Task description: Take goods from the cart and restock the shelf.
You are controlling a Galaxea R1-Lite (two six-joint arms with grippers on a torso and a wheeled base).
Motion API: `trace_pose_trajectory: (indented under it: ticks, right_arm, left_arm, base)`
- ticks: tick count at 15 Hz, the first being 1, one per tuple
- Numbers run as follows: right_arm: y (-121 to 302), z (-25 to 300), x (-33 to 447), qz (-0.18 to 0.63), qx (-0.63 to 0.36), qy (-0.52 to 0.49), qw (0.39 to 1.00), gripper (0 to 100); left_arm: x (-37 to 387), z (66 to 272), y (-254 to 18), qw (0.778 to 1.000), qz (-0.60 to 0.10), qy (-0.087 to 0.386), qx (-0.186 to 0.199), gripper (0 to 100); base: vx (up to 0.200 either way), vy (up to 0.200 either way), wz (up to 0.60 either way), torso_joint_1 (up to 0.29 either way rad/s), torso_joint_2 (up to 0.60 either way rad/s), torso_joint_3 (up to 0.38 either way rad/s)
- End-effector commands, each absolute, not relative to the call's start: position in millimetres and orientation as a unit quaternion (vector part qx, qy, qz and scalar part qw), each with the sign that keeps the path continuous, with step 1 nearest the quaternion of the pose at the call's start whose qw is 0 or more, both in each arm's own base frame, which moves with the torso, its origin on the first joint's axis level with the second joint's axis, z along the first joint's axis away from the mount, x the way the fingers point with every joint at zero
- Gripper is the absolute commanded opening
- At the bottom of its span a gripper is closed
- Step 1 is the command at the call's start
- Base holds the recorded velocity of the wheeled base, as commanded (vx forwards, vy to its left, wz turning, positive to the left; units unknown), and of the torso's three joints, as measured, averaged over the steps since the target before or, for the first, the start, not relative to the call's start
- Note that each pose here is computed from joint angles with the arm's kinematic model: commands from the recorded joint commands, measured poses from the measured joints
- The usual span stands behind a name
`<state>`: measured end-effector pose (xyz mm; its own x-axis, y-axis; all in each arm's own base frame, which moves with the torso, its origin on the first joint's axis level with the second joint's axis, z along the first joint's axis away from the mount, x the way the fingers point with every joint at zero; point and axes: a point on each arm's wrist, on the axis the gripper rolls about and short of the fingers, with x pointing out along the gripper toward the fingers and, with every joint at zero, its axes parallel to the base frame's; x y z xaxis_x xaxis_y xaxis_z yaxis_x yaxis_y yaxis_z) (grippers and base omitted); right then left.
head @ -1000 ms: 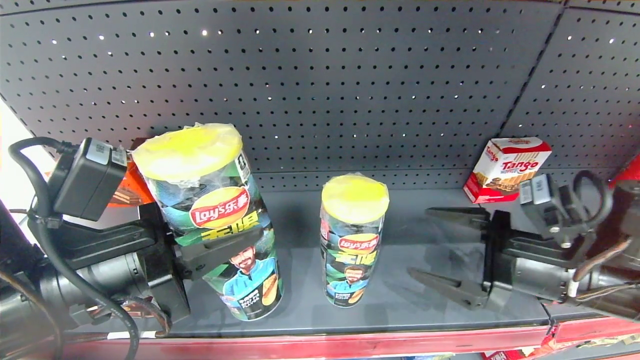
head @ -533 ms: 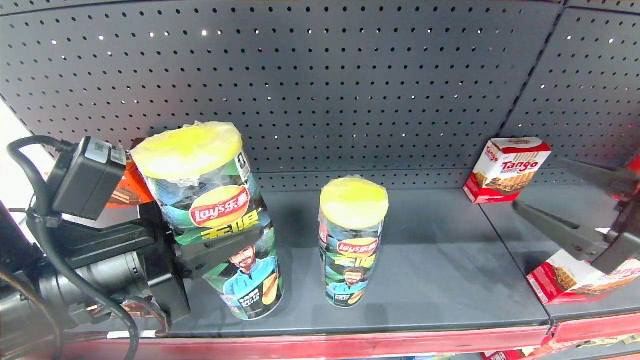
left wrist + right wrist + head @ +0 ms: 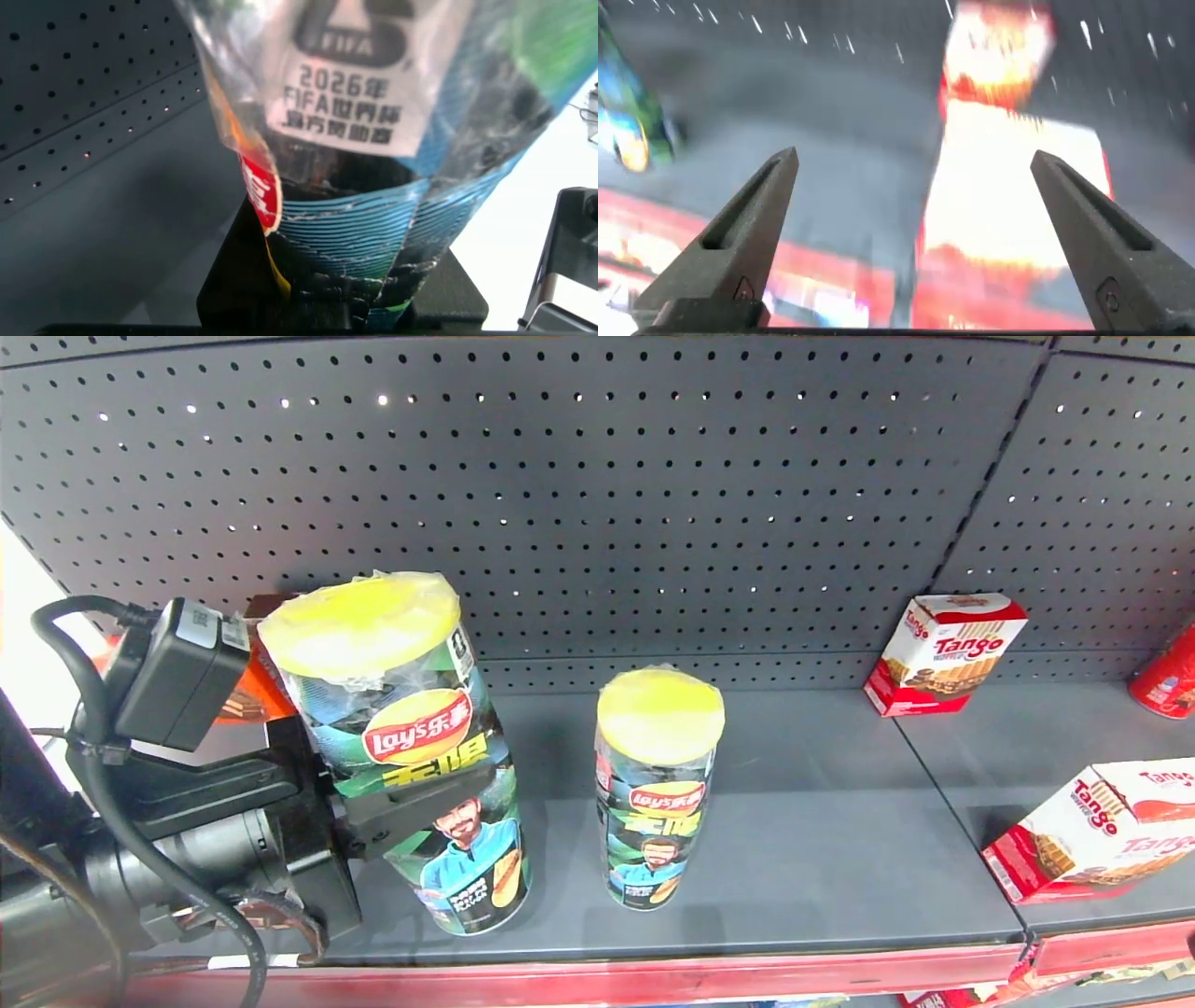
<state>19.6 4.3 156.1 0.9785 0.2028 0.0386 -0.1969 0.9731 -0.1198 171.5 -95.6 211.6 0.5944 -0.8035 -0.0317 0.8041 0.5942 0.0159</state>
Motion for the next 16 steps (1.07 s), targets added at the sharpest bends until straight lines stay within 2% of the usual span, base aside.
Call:
trace_pose_trajectory:
  ticks: [1,6,9,16]
  right_arm:
    - [-3,90,-16,0.032,-0.029,-0.018,0.999,100]
    - [-3,77,-16,0.024,-0.001,0.046,0.999,100]
    - [-3,77,-16,0.025,-0.008,0.047,0.999,100]
    - [-3,77,-16,0.025,-0.008,0.047,0.999,100]
  left_arm:
    - [174,212,-97,0.892,-0.451,0.012,0.014,0]
    - [172,207,-97,0.892,-0.452,0.020,0.014,0]
    - [169,201,-95,0.891,-0.453,0.025,0.015,0]
    - [171,201,-94,0.894,-0.446,0.027,0.015,0]
  base:
    - [0.000,0.000,0.00,0.000,0.00,0.000]
    - [0.000,0.000,0.00,0.000,0.00,0.000]
    - [0.000,0.000,0.00,0.000,0.00,0.000]
    - [0.000,0.000,0.00,0.000,0.00,0.000]
